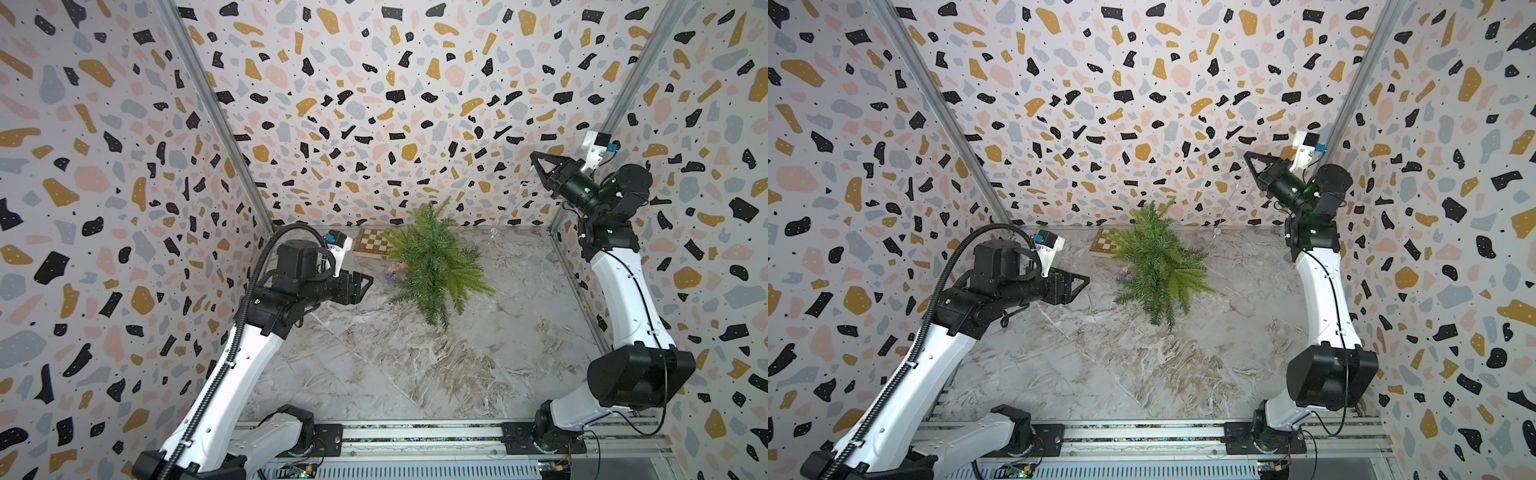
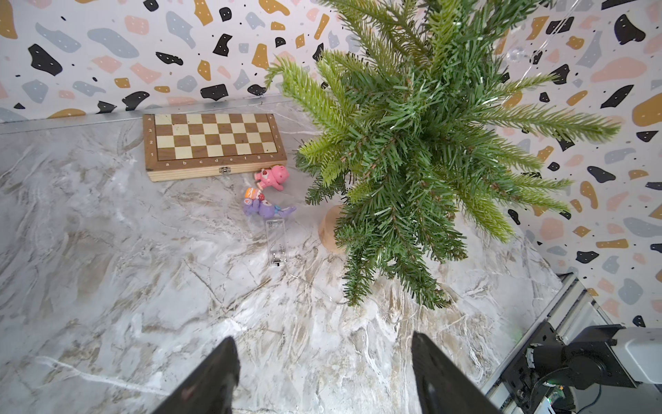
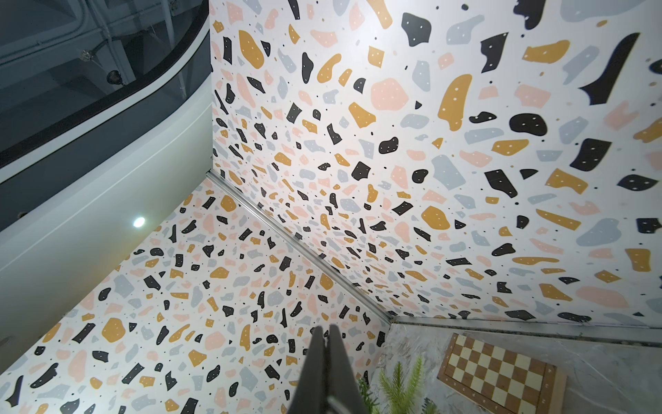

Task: Remove string lights from the small christmas tree
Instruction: Place the light string at the center of the board.

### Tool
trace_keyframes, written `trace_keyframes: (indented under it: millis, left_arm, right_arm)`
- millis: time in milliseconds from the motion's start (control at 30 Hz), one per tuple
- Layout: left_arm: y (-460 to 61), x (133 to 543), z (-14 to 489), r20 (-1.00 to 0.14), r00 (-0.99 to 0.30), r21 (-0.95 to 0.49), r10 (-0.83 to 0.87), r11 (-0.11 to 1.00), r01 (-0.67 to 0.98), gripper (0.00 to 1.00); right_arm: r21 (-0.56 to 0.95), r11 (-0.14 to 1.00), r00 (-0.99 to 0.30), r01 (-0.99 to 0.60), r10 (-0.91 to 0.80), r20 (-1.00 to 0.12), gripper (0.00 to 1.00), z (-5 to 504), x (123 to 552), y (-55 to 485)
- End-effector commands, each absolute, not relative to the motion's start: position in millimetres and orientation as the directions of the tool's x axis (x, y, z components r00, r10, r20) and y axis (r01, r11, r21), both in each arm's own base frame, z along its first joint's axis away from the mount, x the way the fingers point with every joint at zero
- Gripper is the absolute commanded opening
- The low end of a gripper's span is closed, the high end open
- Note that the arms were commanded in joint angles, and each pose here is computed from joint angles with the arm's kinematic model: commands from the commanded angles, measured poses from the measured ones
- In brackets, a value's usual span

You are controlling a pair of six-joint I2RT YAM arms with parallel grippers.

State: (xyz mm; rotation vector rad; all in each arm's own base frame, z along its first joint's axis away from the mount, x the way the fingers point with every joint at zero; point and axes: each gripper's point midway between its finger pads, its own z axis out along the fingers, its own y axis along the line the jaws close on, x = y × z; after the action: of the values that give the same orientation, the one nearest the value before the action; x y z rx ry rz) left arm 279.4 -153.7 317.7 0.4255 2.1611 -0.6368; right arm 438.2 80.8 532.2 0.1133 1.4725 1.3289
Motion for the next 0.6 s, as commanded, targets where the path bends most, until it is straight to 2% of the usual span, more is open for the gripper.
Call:
trace_keyframes:
  millis: [0,200,433,567]
  left_arm:
    - [-159,276,327,-0.821,-0.566,-0.298,0.078,0.786,0.541,0.75]
    - [-160,270,327,-0.824,-0.562,-0.305,0.075,0.776,0.552,0.75]
    - [-163,263,325,-0.819,-0.570,-0.325,0.073,0.759,0.564,0.75]
    - [-162,260,323,-0.819,-0.570,-0.329,0.068,0.758,0.564,0.75]
  right_arm:
    - [0.718,0.418,-0.347,-0.556,0.668,-0.658,0.00,536,423,69]
    - [0.724,0.493,-0.299,-0.483,0.684,-0.665,0.00,522,414,36]
    - [0.722,0.540,-0.282,-0.431,0.680,-0.677,0.00,503,396,24]
    - [0.701,0.619,-0.233,-0.355,0.667,-0.708,0.00,492,386,9]
